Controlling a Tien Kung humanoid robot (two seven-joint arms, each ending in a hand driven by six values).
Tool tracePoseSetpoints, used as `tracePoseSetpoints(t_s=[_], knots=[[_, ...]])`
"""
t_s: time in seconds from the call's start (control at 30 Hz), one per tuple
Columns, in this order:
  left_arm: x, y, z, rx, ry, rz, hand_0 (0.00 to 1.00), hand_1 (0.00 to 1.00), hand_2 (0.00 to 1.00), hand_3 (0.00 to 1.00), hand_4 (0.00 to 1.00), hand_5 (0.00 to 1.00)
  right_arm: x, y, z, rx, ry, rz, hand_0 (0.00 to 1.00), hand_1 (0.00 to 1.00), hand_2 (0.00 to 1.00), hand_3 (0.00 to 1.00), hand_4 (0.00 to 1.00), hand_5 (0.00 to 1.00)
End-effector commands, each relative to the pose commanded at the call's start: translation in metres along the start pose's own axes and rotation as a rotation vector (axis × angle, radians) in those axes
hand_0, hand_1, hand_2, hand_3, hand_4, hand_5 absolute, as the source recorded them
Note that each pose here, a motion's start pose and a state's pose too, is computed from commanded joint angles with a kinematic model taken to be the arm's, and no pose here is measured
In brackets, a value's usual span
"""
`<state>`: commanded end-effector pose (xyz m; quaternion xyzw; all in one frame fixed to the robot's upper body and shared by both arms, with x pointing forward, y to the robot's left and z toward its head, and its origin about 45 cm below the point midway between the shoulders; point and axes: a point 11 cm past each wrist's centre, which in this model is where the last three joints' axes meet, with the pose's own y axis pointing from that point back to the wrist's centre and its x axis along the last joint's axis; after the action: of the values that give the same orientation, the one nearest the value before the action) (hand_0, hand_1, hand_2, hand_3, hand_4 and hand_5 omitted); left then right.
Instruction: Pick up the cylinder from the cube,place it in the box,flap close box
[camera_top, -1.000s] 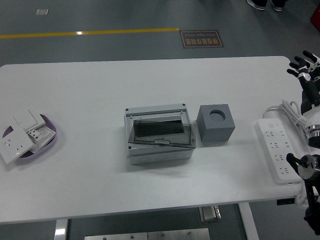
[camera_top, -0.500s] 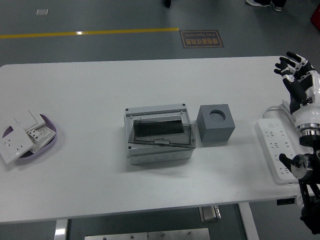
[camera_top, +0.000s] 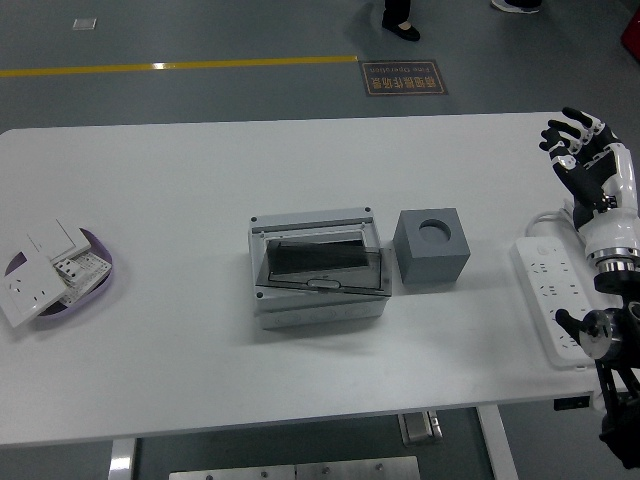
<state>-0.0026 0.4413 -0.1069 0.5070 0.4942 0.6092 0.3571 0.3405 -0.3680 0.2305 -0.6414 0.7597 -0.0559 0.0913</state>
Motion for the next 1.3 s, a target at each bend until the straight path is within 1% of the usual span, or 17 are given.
tracePoseSetpoints(t_s=[0.03,0.07,0.23,0.27,0.43,0.47,0.63,0.67,0.83,0.87,1.3], knots=[[0.0,0.0,0.0,0.0,0.001,0.0,0.634,0.658,0.578,0.648,0.711,0.33,-0.001,0.0,-0.001,0.0,0.007,-0.004,0.63,0.619,0.584,0.613,0.618,0.085],[0.0,0.0,0.0,0.001,0.001,-0.001,0.635,0.658,0.578,0.648,0.709,0.327,-0.001,-0.001,-0.001,0.0,0.017,-0.009,0.657,0.626,0.58,0.607,0.522,0.051],[-0.002,0.0,0.0,0.0,0.004,-0.002,0.635,0.658,0.578,0.648,0.709,0.327,-0.004,-0.002,-0.005,0.006,0.049,-0.021,0.657,0.626,0.58,0.607,0.522,0.051],[-0.002,0.0,0.001,0.0,0.005,-0.003,0.635,0.658,0.577,0.647,0.707,0.32,-0.004,-0.002,-0.005,0.007,0.051,-0.021,0.66,0.626,0.584,0.612,0.527,0.024],[-0.004,0.0,0.0,0.0,0.006,-0.006,0.635,0.658,0.577,0.647,0.707,0.32,-0.002,-0.001,-0.006,0.009,0.05,-0.017,0.66,0.626,0.584,0.612,0.527,0.024],[-0.004,0.0,0.0,0.0,0.006,-0.006,0.634,0.658,0.578,0.648,0.706,0.319,-0.002,-0.001,-0.006,0.009,0.049,-0.016,0.648,0.623,0.587,0.614,0.562,0.007],[-0.005,0.0,-0.001,0.002,0.007,-0.007,0.634,0.658,0.578,0.648,0.706,0.319,-0.001,-0.001,-0.008,0.012,0.046,-0.015,0.648,0.623,0.587,0.614,0.562,0.007],[-0.004,0.0,-0.001,0.002,0.007,-0.007,0.634,0.659,0.578,0.647,0.705,0.318,-0.002,-0.001,-0.008,0.013,0.046,-0.016,0.638,0.616,0.581,0.605,0.593,0.007],[-0.003,0.0,0.0,0.003,0.009,-0.005,0.634,0.659,0.578,0.647,0.705,0.318,-0.002,-0.001,-0.009,0.016,0.048,-0.017,0.638,0.616,0.581,0.605,0.593,0.007],[-0.003,0.0,0.0,0.003,0.009,-0.004,0.634,0.659,0.577,0.647,0.705,0.316,-0.001,-0.001,-0.009,0.016,0.048,-0.016,0.639,0.614,0.578,0.596,0.612,0.027],[-0.003,0.0,0.0,0.007,0.011,-0.002,0.634,0.658,0.577,0.649,0.704,0.313,0.001,-0.001,-0.012,0.022,0.047,-0.01,0.638,0.611,0.577,0.595,0.63,0.031]])
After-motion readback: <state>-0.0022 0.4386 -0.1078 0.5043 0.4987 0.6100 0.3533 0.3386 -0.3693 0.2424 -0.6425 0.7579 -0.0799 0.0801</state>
